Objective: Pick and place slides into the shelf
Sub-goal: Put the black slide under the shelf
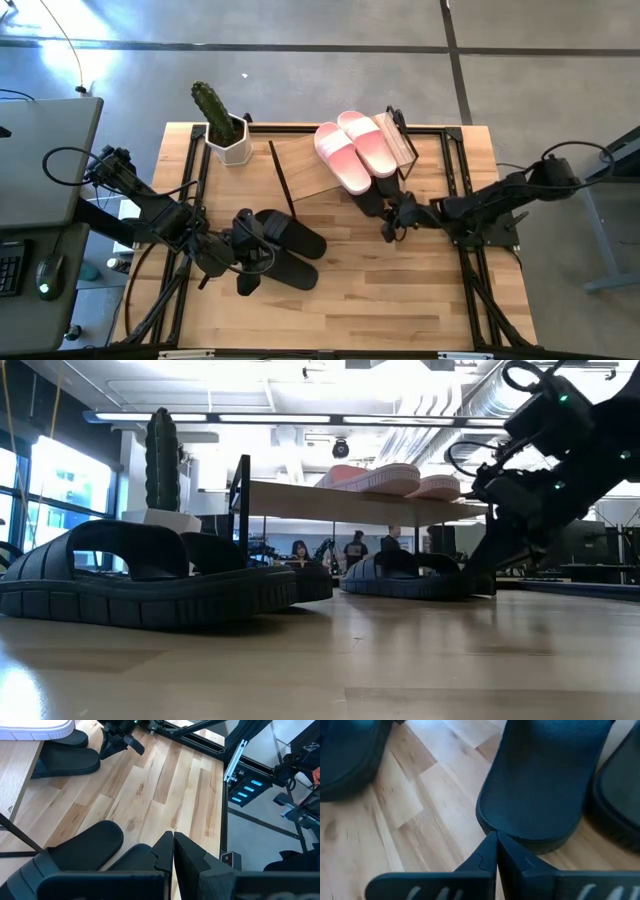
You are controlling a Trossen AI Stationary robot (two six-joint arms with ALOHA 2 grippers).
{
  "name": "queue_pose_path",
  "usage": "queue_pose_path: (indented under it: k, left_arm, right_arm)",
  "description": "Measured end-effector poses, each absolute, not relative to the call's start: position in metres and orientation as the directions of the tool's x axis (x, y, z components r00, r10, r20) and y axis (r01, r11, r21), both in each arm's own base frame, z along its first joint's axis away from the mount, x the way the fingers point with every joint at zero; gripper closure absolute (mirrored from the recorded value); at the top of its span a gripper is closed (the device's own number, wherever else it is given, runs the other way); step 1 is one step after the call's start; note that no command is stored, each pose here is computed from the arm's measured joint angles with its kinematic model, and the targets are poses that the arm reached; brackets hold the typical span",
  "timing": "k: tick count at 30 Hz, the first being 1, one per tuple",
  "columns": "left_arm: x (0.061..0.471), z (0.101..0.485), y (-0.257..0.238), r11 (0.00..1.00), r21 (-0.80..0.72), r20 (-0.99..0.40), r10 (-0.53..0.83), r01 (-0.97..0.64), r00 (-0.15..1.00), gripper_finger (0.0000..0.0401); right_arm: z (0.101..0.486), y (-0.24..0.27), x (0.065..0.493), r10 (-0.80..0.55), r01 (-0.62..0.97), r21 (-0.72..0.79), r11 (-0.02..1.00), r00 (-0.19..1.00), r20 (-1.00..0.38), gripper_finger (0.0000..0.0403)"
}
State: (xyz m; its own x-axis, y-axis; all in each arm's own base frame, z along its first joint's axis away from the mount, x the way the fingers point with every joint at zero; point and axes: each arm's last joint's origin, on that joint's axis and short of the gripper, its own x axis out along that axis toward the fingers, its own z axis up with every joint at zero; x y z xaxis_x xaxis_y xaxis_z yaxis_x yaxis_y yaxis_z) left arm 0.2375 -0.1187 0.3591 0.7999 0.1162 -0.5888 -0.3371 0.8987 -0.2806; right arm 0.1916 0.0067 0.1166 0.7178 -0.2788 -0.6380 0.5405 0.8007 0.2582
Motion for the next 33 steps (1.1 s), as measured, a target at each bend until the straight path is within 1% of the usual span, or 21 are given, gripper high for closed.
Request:
queue_pose_path:
  k: [10,24,28,33]
  left_arm:
    - [0.238,0.359,-0.119,0.899,-0.279,-0.589,0.116,-0.336,0.8,0.0398]
    - [0.238,0.36,-0.118,0.897,-0.276,-0.581,0.13,-0.344,0.804,0.0398]
    - [0.24,0.362,-0.12,0.891,-0.307,-0.554,0.118,-0.334,0.824,0.0398]
    - [0.245,0.369,-0.122,0.876,-0.371,-0.492,0.095,-0.307,0.865,0.0398]
  right_arm:
    - [0.118,-0.013,0.193,-0.296,0.556,0.254,0.791,0.712,-0.637,0.0403]
    - [0.12,-0.02,0.194,-0.321,0.585,0.27,0.765,0.709,-0.628,0.0403]
    - [0.121,-0.02,0.194,-0.311,0.583,0.288,0.76,0.715,-0.626,0.0403]
    - [0.127,-0.015,0.194,-0.264,0.534,0.327,0.78,0.754,-0.601,0.0403]
